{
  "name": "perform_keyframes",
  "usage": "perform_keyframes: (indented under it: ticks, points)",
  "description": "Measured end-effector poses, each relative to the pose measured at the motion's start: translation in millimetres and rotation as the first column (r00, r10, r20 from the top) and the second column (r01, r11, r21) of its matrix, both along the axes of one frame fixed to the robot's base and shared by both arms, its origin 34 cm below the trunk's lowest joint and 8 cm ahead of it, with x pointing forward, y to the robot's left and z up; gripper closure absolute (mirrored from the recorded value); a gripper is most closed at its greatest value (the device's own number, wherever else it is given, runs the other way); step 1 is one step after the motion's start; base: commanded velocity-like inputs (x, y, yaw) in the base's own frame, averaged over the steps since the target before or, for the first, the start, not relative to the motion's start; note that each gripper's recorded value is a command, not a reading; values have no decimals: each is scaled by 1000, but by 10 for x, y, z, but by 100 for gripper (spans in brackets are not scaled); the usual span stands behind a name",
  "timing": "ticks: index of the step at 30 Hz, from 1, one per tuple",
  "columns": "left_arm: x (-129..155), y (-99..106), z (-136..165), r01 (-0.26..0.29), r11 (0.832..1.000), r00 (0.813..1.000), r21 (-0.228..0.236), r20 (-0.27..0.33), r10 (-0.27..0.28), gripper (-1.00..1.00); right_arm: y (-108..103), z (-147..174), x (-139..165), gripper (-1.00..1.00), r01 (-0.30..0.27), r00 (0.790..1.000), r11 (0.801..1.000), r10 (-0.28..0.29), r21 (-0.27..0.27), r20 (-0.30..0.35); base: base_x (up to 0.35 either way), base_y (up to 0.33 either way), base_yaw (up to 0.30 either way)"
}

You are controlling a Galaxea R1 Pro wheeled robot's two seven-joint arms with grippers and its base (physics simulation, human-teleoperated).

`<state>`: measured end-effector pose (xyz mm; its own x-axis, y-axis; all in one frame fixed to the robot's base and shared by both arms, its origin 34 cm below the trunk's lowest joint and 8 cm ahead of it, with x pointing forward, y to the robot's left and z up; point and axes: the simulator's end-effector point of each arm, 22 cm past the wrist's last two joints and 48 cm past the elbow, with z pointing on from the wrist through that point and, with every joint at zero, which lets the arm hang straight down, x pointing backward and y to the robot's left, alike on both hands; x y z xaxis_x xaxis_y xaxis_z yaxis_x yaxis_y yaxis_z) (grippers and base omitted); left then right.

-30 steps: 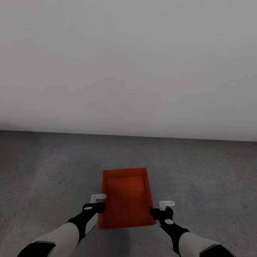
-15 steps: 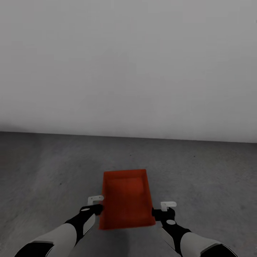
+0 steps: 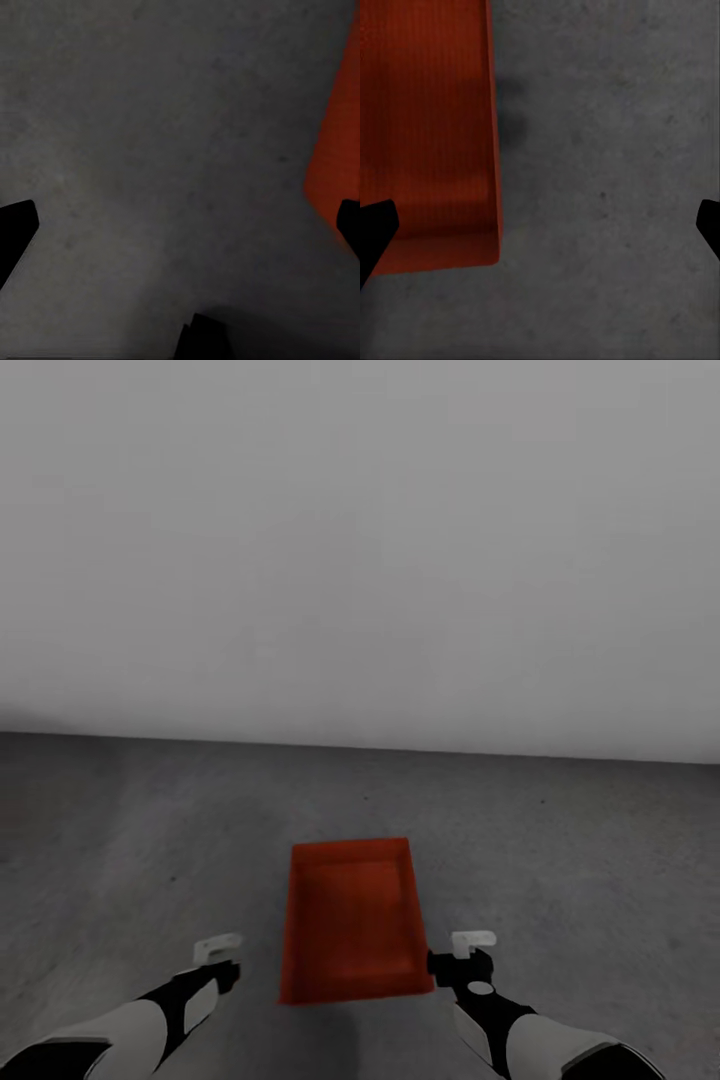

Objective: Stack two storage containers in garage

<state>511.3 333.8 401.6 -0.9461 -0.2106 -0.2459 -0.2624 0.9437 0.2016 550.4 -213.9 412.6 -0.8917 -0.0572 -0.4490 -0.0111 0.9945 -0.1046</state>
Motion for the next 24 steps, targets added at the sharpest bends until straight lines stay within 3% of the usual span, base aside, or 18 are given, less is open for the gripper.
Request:
perform_keyframes:
  ticks: [6, 9, 12, 17, 21, 24]
  points:
    - [-30, 69, 105, -8, 1000, 1000, 7, -6, 8, -100, -14, 96, -17, -100, 1, 1000, 1000, -1, -2, -7, 0, 0, 0]
    - [-42, 92, 156, -9, 1000, 1000, 10, -8, 9, -100, -230, 114, -84, -100, 4, 1000, 999, -5, -32, -29, 0, 0, 0]
    - [-53, 130, 208, -11, 1000, 1000, 15, -10, 11, -100, -602, 149, -127, -100, 12, 999, 997, -16, -78, -46, 0, 0, 0]
    - [-48, 187, 301, -13, 1000, 1000, 22, -9, 13, -100, -927, 220, -216, -100, 19, 998, 993, -27, -118, -65, 0, 0, 0]
    - [-85, 179, 357, -12, 1000, 1000, 20, -15, 13, -100, -987, 149, -772, -100, 10, 986, 992, -31, -128, -162, 0, 0, 0]
    - [-305, 168, 353, -13, 1000, 999, 16, -44, 14, -100, -980, 87, -1448, -100, -1, 963, 992, -33, -128, -269, 0, 0, 0]
